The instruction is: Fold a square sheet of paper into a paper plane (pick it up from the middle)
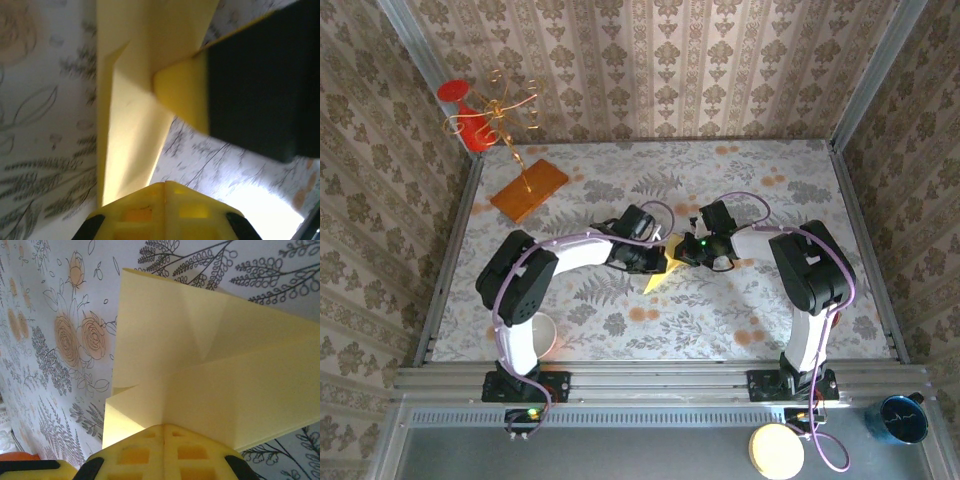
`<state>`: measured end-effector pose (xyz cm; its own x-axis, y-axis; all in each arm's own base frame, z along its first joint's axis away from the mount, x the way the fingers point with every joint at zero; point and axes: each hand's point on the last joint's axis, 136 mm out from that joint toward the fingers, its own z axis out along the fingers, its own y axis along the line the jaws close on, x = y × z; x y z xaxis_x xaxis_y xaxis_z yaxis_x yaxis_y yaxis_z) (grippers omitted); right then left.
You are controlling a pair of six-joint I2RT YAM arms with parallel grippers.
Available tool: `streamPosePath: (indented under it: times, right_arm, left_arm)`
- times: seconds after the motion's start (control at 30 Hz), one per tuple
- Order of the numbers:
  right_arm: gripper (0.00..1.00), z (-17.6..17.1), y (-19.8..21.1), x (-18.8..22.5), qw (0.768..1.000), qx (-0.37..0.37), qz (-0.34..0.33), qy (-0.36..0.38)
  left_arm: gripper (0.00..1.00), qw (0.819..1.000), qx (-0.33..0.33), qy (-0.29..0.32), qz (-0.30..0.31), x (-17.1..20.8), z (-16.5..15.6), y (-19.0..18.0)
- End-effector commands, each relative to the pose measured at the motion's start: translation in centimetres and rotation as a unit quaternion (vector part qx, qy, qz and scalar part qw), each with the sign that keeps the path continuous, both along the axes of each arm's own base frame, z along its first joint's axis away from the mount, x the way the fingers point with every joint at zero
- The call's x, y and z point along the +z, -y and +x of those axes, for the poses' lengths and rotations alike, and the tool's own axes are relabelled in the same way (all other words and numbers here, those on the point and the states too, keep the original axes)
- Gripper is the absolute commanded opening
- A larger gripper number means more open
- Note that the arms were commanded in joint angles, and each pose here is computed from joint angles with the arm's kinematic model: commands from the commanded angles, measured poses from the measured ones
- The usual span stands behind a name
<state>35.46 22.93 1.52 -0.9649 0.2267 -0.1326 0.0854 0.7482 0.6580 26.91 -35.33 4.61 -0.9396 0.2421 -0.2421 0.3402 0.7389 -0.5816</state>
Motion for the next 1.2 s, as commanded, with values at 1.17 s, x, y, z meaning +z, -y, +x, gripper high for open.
streamPosePath:
  times: [1.17]
  right_arm:
    - [0.02,-1.7,2.2,-3.0,0.996,-0.012,-0.049,-0.067]
  left_arm:
    - [0.00,0.997,-0.047,-0.063,0.020,-3.2,-7.0,-5.3]
